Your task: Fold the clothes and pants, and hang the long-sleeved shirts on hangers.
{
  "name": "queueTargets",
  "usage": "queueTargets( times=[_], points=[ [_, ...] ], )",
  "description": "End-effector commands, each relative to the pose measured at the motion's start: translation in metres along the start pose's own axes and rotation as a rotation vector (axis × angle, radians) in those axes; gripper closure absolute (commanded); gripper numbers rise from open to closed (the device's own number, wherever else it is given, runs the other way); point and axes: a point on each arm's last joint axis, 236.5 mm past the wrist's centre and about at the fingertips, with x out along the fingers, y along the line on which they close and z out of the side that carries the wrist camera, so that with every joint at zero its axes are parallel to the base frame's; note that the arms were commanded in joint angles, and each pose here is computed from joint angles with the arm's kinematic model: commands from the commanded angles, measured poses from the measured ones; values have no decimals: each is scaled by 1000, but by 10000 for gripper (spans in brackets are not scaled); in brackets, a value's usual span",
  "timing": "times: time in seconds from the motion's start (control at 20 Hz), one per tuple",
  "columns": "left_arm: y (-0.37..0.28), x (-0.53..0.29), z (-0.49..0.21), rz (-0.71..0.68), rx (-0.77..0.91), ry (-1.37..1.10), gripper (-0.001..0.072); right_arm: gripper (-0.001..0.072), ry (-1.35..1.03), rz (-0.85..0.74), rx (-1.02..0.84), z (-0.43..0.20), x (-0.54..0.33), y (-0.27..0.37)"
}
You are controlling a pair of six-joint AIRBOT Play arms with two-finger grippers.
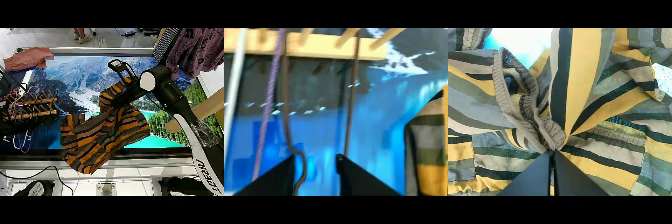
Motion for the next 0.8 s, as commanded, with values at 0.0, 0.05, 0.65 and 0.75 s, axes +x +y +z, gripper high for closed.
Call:
queueTargets(
  times=[0.0,0.05,0.65,0.75],
  points=[
    [6,20,10,-10,-6,-47,446,691,-1,0,0,0,0,0],
    [8,25,8,-7,-14,-39,446,691,-1,0,1,0,0,0],
    [-33,-29,35,-79,41,-147,624,691,-9,-1,2,2,0,0],
    [-90,-45,26,-271,14,-107,382,691,-31,14,6,7,-1,3]
  ],
)
